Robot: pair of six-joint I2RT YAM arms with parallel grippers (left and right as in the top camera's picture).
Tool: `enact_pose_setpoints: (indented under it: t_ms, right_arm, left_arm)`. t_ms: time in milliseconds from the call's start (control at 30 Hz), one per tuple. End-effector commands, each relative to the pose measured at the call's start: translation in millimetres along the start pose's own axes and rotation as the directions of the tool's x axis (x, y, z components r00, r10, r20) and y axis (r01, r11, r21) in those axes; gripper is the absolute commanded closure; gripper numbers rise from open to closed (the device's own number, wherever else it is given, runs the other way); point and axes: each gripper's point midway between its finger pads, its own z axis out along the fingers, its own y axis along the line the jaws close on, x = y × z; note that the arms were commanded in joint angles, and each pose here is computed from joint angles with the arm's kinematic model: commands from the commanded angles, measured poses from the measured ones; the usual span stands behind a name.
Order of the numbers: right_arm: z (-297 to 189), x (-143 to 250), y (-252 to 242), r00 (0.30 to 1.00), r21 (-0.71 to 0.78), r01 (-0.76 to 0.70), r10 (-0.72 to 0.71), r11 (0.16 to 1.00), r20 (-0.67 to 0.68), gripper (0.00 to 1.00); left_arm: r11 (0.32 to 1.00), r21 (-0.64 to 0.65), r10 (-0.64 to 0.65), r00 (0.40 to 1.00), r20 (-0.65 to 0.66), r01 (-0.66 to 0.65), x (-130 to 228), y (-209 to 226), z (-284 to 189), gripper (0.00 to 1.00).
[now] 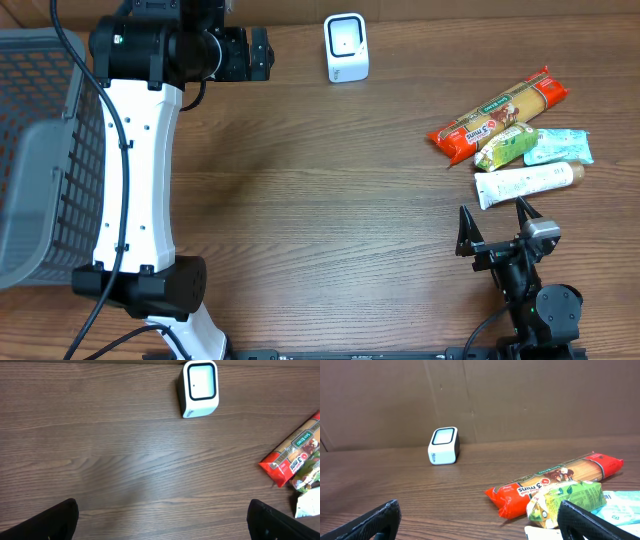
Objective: Scan the item barcode
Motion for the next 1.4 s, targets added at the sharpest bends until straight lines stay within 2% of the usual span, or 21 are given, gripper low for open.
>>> enact_pose_setpoints:
  t_ms: [0,600,700,933,1167,1333,1367]
  right_arm:
    - [0,2,1,1.000,-0.004,-0.005,0.005,1.000,0.004,0.00]
    - [0,2,1,1.000,-0.004,-0.005,0.005,1.000,0.004,0.00]
    - [0,2,1,1.000,-0.004,-0.005,0.005,1.000,0.004,0.00]
    - [0,2,1,1.000,-0.004,-0.005,0.005,1.000,0.004,0.00]
    - [0,2,1,1.000,-0.004,-0.005,0.005,1.000,0.004,0.00]
    - [0,2,1,1.000,-0.004,-0.005,0.005,1.000,0.004,0.00]
    - [0,2,1,1.000,-0.004,-0.005,0.005,1.000,0.004,0.00]
  left_arm:
    - [1.000,-0.002,0.017,1.000,0.002,-0.017,-1,0,1,0.00]
    - [1.000,-0.017,0.025,0.999,-0.022,-0.025,6,2,-3,0.00]
    - [0.997,-0.065,0.041,0.999,0.030,-0.039,2,9,-18,0.00]
    - [0.996,-0.054,0.076,0.963,0.258,-0.065,4,10,-23,0.00]
    - [0.977,-0.114,0.211,0.891,0.402,-0.180,64,30,-9,0.01]
    - [0.975,-0.165,0.213,0.838,0.503,-0.149,112,59,3,0.00]
    - [0.975,-0.178,0.211,0.817,0.537,-0.135,131,68,6,0.00]
